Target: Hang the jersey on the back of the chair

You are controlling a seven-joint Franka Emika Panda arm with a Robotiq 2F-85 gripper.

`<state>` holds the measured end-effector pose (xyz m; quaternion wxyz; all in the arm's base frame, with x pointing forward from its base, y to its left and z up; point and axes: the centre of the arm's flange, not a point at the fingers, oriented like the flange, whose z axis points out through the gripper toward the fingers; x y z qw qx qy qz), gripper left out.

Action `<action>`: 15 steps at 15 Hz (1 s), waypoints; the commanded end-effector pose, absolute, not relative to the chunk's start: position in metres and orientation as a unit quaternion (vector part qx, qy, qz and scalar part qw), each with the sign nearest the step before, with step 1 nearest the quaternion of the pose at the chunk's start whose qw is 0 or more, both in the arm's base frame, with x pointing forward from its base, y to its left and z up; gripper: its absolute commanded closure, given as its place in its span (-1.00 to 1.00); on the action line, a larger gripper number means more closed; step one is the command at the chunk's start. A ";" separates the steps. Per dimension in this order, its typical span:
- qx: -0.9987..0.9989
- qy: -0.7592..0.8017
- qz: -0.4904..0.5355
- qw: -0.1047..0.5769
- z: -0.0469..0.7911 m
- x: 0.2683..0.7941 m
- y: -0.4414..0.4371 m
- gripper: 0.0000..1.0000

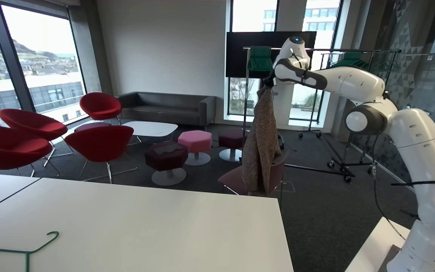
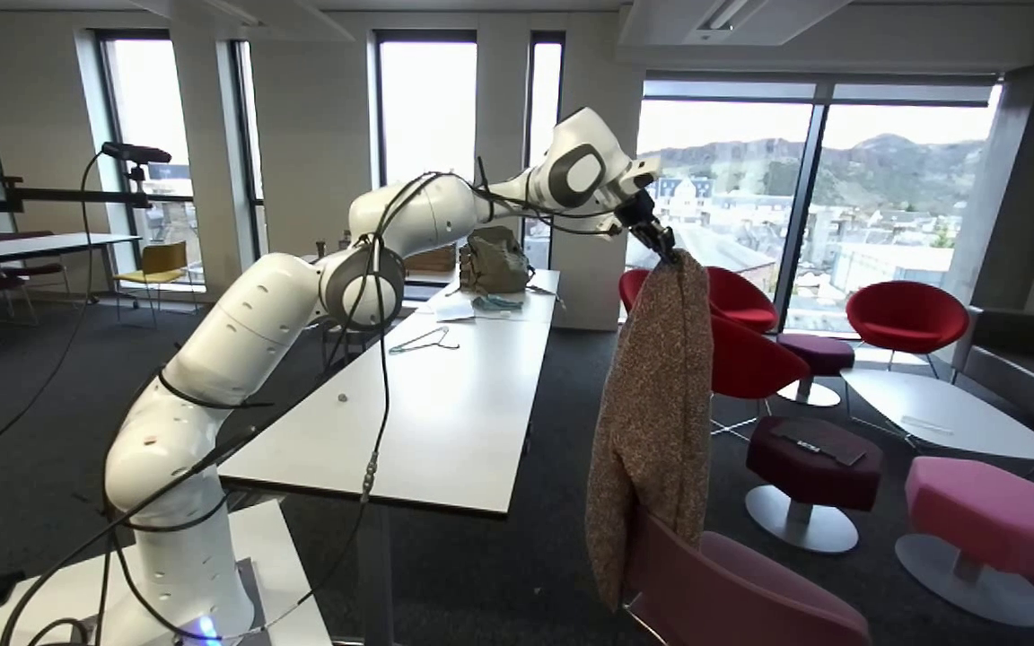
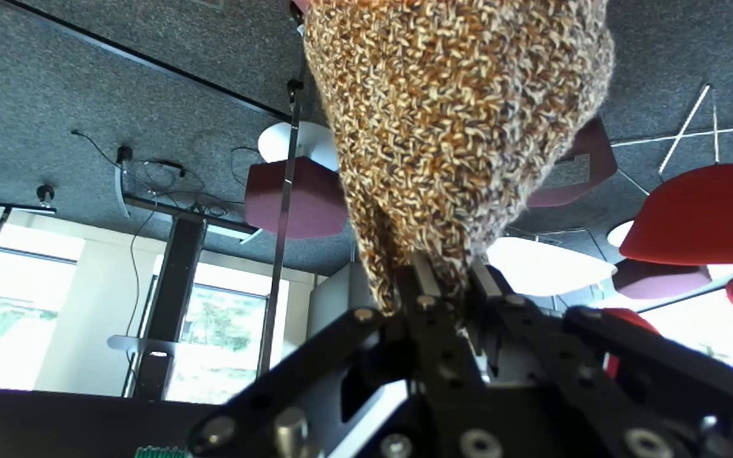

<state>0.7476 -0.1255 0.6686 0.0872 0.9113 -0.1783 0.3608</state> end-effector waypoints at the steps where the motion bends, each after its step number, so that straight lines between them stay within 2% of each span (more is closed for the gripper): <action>1: 0.912 -0.182 0.354 0.099 0.698 0.796 -0.151 0.93; 9: 0.914 -0.196 0.340 0.103 0.685 0.811 -0.170 0.93; 15: 0.921 -0.200 0.318 0.102 0.643 0.807 -0.183 0.93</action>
